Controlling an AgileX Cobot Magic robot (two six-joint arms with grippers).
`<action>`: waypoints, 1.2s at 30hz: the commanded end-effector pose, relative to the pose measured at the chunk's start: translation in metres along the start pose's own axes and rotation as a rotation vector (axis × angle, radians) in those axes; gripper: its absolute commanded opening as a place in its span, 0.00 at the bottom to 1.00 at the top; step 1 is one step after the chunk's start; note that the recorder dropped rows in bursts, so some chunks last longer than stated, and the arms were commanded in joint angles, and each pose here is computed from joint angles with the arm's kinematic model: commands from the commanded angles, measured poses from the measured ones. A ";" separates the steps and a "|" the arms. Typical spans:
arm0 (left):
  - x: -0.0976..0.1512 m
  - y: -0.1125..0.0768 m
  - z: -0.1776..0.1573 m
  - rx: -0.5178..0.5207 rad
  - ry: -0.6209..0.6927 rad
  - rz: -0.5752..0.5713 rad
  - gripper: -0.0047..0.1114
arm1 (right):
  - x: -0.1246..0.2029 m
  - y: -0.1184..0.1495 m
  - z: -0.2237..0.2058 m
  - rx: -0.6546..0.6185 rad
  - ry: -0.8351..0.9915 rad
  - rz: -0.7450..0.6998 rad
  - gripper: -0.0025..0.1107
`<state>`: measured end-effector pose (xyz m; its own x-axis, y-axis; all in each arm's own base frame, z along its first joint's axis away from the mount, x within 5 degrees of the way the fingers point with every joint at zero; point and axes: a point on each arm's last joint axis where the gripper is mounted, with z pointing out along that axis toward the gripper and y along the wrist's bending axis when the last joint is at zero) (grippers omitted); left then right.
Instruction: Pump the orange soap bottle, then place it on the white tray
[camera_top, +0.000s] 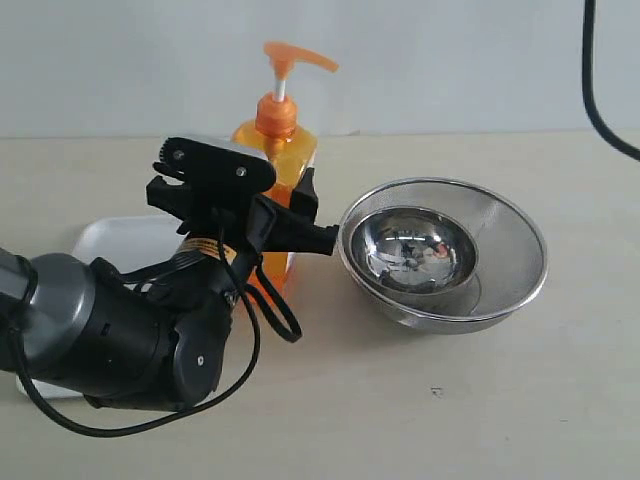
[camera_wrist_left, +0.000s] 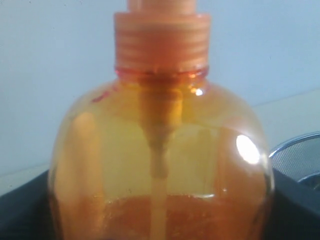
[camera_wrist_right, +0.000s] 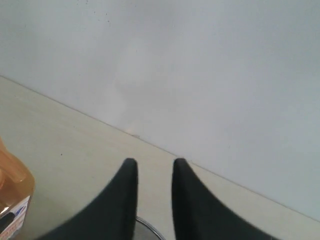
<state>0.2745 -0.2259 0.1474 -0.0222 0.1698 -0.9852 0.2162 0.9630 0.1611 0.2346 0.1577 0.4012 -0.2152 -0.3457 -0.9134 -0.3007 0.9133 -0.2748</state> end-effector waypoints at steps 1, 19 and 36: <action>-0.004 0.001 0.000 -0.015 -0.011 0.047 0.08 | -0.002 -0.005 -0.005 0.010 -0.004 -0.031 0.02; -0.008 -0.004 0.002 0.023 -0.040 0.170 0.08 | -0.003 0.001 -0.005 -0.062 -0.016 -0.022 0.02; -0.015 -0.012 0.005 0.056 -0.054 0.298 0.08 | -0.003 0.008 -0.004 -0.120 -0.017 -0.053 0.02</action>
<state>0.2765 -0.2388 0.1497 0.0439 0.4310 -0.9013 0.2856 0.8591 0.4247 0.2295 0.1642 0.4003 -0.1963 -0.3933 -0.8982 -0.4032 0.8674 -0.2916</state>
